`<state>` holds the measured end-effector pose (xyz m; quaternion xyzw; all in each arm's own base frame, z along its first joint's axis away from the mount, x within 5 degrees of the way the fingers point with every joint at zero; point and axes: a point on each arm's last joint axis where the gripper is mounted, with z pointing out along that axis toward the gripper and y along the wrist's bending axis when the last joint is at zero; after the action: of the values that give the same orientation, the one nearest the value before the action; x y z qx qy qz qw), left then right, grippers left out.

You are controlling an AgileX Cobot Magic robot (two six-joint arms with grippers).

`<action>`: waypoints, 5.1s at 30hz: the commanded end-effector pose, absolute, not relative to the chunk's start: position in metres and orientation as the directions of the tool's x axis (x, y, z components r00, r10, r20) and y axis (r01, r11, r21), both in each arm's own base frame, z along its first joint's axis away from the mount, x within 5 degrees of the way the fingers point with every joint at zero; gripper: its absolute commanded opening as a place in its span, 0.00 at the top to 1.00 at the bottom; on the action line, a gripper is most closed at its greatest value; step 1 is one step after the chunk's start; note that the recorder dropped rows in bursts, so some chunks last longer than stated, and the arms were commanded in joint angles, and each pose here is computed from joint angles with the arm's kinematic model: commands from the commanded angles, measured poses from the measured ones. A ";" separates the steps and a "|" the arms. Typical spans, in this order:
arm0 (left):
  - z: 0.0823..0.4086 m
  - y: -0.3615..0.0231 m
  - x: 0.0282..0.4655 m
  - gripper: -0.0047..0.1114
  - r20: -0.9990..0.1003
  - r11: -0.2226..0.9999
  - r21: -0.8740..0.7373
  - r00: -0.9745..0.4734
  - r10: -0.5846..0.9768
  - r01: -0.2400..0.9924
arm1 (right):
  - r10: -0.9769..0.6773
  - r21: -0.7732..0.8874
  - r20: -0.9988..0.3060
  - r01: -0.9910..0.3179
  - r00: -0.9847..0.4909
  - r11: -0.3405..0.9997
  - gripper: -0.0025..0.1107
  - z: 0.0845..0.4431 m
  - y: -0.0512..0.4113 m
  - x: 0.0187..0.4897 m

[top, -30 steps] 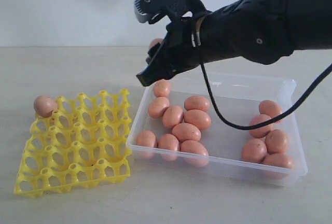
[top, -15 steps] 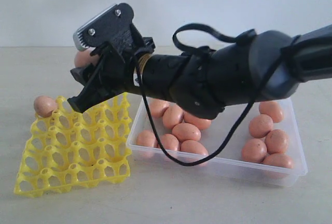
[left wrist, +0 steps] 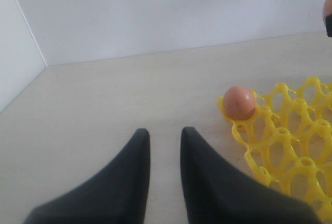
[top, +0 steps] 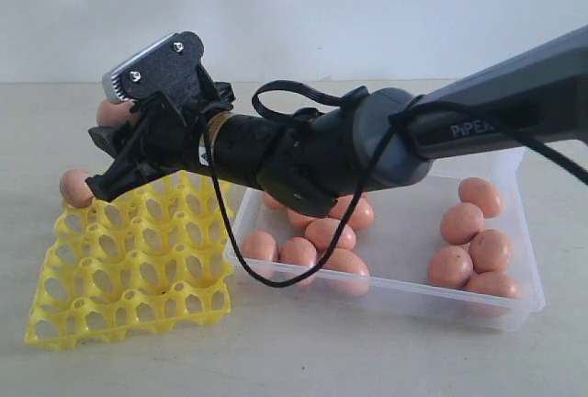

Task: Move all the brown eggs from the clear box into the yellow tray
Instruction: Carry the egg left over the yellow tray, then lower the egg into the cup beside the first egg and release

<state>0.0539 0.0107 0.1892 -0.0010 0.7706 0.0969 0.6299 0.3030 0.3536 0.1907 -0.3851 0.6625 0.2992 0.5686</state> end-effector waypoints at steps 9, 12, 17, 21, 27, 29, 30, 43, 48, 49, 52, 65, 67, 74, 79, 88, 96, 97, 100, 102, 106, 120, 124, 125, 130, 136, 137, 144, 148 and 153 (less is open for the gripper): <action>0.188 0.011 0.054 0.77 -0.972 0.982 0.144 -0.206 0.116 -0.126 | -0.144 0.030 -0.983 -0.882 -0.110 0.470 0.98 0.171 0.393 0.313; 0.188 0.011 0.054 0.77 -0.972 0.982 0.144 -0.206 0.116 -0.126 | -0.139 0.037 -0.984 -0.889 -0.113 0.456 0.98 0.169 0.399 0.315; 0.188 0.011 0.054 0.77 -0.972 0.982 0.144 -0.206 0.116 -0.126 | -0.138 0.056 -0.981 -0.886 -0.134 0.460 0.98 0.161 0.405 0.320; 0.188 0.011 0.054 0.77 -0.972 0.982 0.144 -0.206 0.116 -0.126 | -0.150 0.060 -0.978 -0.884 -0.145 0.464 0.98 0.153 0.407 0.321; 0.188 0.011 0.054 0.77 -0.972 0.982 0.144 -0.206 0.116 -0.126 | -0.180 0.061 -0.970 -0.880 -0.163 0.470 0.98 0.138 0.406 0.324; 0.188 0.011 0.054 0.77 -0.972 0.982 0.144 -0.206 0.116 -0.126 | -0.180 0.060 -0.970 -0.880 -0.162 0.471 0.98 0.135 0.408 0.325; 0.188 0.011 0.054 0.77 -0.972 0.982 0.144 -0.206 0.116 -0.126 | -0.182 0.060 -0.969 -0.880 -0.164 0.472 0.98 0.133 0.409 0.326; 0.188 0.011 0.054 0.77 -0.972 0.982 0.144 -0.206 0.116 -0.126 | -0.230 0.022 -0.959 -0.848 -0.168 0.529 0.98 0.130 0.401 0.349; 0.188 0.011 0.054 0.77 -0.972 0.982 0.144 -0.206 0.116 -0.126 | -0.224 0.020 -0.961 -0.850 -0.162 0.527 0.98 0.130 0.401 0.349; 0.188 0.011 0.054 0.77 -0.972 0.982 0.144 -0.206 0.116 -0.126 | -0.218 0.021 -0.963 -0.851 -0.158 0.524 0.98 0.131 0.401 0.349; 0.188 0.011 0.054 0.77 -0.972 0.982 0.144 -0.206 0.116 -0.126 | -0.217 0.021 -0.963 -0.852 -0.157 0.523 0.98 0.131 0.401 0.349; 0.188 0.011 0.054 0.77 -0.972 0.982 0.144 -0.206 0.116 -0.126 | -0.227 0.046 -0.955 -0.850 -0.192 0.525 0.98 0.114 0.409 0.353; 0.188 0.011 0.054 0.77 -0.972 0.982 0.144 -0.206 0.116 -0.126 | -0.224 0.048 -0.955 -0.850 -0.192 0.525 0.98 0.113 0.410 0.354; 0.188 0.011 0.054 0.77 -0.972 0.982 0.144 -0.206 0.116 -0.126 | -0.201 0.053 -0.963 -0.854 -0.182 0.517 0.98 0.116 0.411 0.355; 0.188 0.011 0.054 0.77 -0.972 0.982 0.144 -0.206 0.116 -0.126 | -0.190 0.046 -0.968 -0.859 -0.165 0.510 0.98 0.117 0.410 0.356; 0.188 0.011 0.054 0.77 -0.972 0.982 0.144 -0.206 0.116 -0.126 | -0.179 0.041 -0.972 -0.860 -0.152 0.508 0.94 0.119 0.408 0.359; 0.188 0.011 0.054 0.77 -0.972 0.982 0.144 -0.206 0.116 -0.126 | -0.176 0.057 -0.970 -0.859 -0.169 0.509 0.78 0.113 0.409 0.358; 0.188 0.011 0.054 0.77 -0.972 0.982 0.144 -0.206 0.116 -0.126 | -0.176 0.065 -0.968 -0.858 -0.178 0.510 0.78 0.110 0.408 0.358; 0.188 0.011 0.054 0.77 -0.972 0.982 0.144 -0.206 0.116 -0.126 | -0.172 0.069 -0.969 -0.858 -0.180 0.508 0.78 0.109 0.409 0.358; 0.188 0.011 0.054 0.77 -0.972 0.982 0.144 -0.206 0.116 -0.126 | -0.156 0.079 -0.971 -0.860 -0.181 0.503 0.78 0.110 0.409 0.358; 0.188 0.011 0.054 0.77 -0.972 0.982 0.144 -0.206 0.116 -0.126 | -0.157 0.081 -0.970 -0.862 -0.183 0.501 0.79 0.110 0.409 0.358; 0.188 0.011 0.054 0.77 -0.972 0.982 0.144 -0.206 0.116 -0.126 | -0.191 0.128 -0.948 -0.853 -0.255 0.506 0.56 0.104 0.408 0.356; 0.188 0.011 0.054 0.77 -0.972 0.982 0.144 -0.206 0.116 -0.126 | -0.197 0.120 -0.948 -0.857 -0.248 0.502 0.56 0.104 0.409 0.356; 0.188 0.011 0.054 0.77 -0.972 0.982 0.144 -0.206 0.116 -0.126 | -0.197 0.120 -0.948 -0.857 -0.249 0.502 0.56 0.104 0.409 0.356; 0.188 0.011 0.054 0.77 -0.972 0.982 0.144 -0.206 0.116 -0.126 | -0.205 0.114 -0.948 -0.859 -0.245 0.499 0.53 0.103 0.408 0.355; 0.188 0.011 0.054 0.77 -0.972 0.982 0.144 -0.206 0.116 -0.126 | -0.224 0.103 -0.943 -0.856 -0.246 0.506 0.45 0.102 0.408 0.356; 0.188 0.011 0.054 0.77 -0.972 0.982 0.144 -0.206 0.116 -0.126 | -0.226 0.101 -0.943 -0.856 -0.245 0.506 0.45 0.102 0.408 0.356; 0.188 0.011 0.054 0.77 -0.972 0.982 0.144 -0.206 0.116 -0.126 | -0.215 0.090 -0.951 -0.863 -0.223 0.496 0.45 0.106 0.410 0.357; 0.188 0.011 0.054 0.77 -0.972 0.982 0.144 -0.206 0.116 -0.126 | -0.213 0.085 -0.953 -0.863 -0.217 0.497 0.45 0.108 0.410 0.358; 0.188 0.011 0.054 0.77 -0.972 0.982 0.144 -0.206 0.116 -0.126 | -0.198 0.070 -0.961 -0.867 -0.191 0.494 0.45 0.121 0.409 0.359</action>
<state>0.0539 0.0107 0.1892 -0.0010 0.7706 0.0969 0.6299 0.3558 0.4113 0.1065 -0.3788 0.7114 0.3269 0.4936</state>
